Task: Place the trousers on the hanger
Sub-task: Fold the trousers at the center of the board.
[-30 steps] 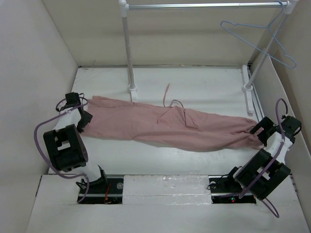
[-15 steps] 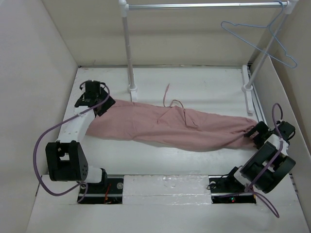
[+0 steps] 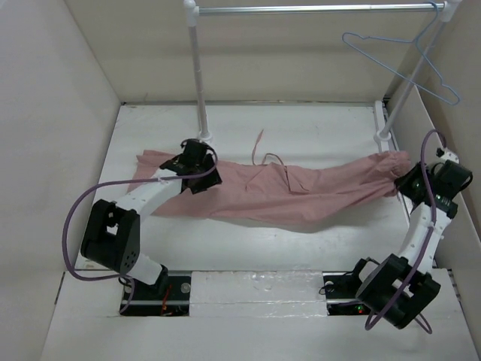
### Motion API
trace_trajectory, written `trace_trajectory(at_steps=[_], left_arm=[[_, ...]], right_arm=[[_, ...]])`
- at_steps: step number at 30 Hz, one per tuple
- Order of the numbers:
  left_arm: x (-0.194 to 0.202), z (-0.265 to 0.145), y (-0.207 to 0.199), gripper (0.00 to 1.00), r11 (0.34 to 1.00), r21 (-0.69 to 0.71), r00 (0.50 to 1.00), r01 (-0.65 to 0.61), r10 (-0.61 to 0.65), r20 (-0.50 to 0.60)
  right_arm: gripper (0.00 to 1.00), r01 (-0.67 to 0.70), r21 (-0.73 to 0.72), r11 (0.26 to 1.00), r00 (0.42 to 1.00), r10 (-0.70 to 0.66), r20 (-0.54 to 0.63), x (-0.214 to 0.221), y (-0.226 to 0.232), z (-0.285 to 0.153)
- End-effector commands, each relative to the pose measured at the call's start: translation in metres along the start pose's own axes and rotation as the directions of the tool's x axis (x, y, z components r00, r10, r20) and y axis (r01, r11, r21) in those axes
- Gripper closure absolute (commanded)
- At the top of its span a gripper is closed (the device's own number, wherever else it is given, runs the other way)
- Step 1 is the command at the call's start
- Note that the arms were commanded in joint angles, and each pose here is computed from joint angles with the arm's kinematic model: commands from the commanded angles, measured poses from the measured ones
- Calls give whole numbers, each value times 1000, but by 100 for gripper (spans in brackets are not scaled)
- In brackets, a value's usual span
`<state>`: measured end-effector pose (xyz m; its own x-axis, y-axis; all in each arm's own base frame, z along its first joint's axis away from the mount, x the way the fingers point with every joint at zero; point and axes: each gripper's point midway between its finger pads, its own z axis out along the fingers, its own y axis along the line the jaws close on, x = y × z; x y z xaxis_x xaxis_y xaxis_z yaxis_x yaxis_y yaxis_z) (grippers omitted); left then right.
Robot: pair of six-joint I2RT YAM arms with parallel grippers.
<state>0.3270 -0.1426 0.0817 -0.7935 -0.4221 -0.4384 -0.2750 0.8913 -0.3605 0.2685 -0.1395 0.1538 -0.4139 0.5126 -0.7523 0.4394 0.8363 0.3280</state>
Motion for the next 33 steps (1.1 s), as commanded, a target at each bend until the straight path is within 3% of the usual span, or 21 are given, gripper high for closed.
trace_trajectory(at_steps=[1,3,10,17,18,19,20,21,23,24,29,33], left_arm=[[9,-28,-56,49,988,112,993,-105,99,58],[39,-33,-85,49,972,149,983,-183,179,39],[114,-18,-162,48,937,234,960,-258,277,-50],[166,4,-199,49,914,235,921,-331,367,-130],[174,6,-200,51,917,234,920,-325,363,-145],[183,13,-206,62,917,257,919,-305,354,-173],[183,13,-206,62,917,258,919,-305,354,-173],[189,13,-210,69,914,273,917,-299,354,-182],[200,17,-223,95,913,321,917,-250,330,-223],[207,15,-230,98,908,340,913,-244,333,-233],[227,-8,-297,100,862,440,906,-252,370,-207],[210,-20,-295,94,876,384,915,-291,372,-156]], right_arm=[[100,100,-17,995,995,-100,27,-41,19,-21],[100,185,-19,983,982,-184,31,-61,32,-31],[100,343,-83,936,938,-336,82,-80,85,-63],[100,447,-76,891,889,-433,148,-115,117,-101],[100,456,-67,887,885,-444,144,-117,119,-104],[100,461,-59,886,881,-448,151,-126,121,-109],[100,464,-57,884,878,-450,163,-130,123,-113],[100,467,-76,881,877,-450,168,-134,128,-112],[100,472,-104,875,873,-449,189,-141,137,-116],[100,480,-137,866,869,-449,207,-148,146,-118],[100,520,-210,828,847,-466,257,-158,174,-126],[100,530,-273,803,844,-470,258,-140,189,-122]])
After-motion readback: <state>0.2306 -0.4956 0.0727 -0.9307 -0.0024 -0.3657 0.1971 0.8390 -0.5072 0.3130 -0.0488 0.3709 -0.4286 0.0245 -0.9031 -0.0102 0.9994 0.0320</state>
